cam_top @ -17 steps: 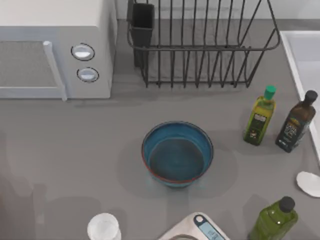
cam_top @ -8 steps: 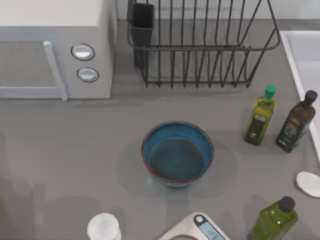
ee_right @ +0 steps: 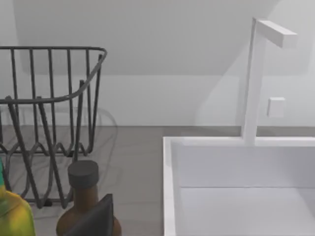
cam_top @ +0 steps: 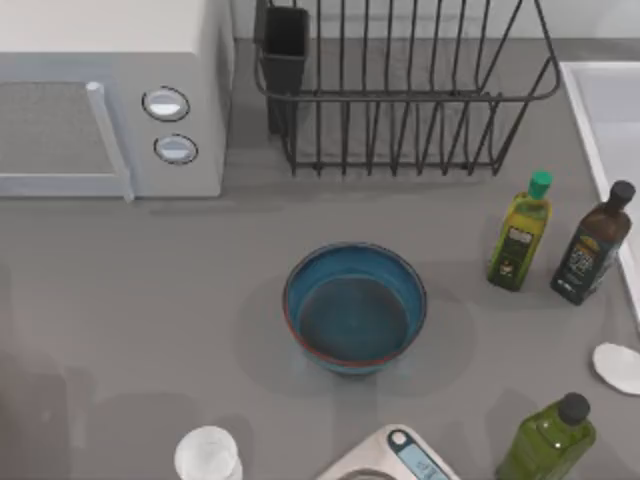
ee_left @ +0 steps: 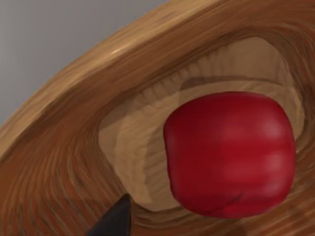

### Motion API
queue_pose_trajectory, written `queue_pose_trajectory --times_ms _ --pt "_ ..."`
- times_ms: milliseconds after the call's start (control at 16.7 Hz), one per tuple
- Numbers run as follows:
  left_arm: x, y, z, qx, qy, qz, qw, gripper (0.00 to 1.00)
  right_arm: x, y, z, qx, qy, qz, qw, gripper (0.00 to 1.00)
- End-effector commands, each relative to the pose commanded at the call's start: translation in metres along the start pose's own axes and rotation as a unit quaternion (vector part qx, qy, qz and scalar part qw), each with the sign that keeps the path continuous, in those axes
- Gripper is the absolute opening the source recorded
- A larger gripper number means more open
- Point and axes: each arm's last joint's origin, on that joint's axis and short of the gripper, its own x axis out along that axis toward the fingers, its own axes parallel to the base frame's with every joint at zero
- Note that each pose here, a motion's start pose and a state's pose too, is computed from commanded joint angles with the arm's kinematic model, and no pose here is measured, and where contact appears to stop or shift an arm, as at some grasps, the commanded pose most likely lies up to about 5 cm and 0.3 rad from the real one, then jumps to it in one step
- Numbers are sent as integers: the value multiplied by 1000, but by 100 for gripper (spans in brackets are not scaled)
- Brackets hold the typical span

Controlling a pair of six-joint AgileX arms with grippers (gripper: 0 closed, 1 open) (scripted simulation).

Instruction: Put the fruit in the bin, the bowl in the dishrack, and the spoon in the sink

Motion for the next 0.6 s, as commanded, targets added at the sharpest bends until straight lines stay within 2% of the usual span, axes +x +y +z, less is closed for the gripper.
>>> queue_pose_trajectory --times_ms 420,600 --pt "0 0 0 1 0 -1 1000 100 0 0 0 0 0 0 1000 100" --pt "2 5 -10 41 -8 -27 999 100 0 0 0 0 0 0 1000 100"
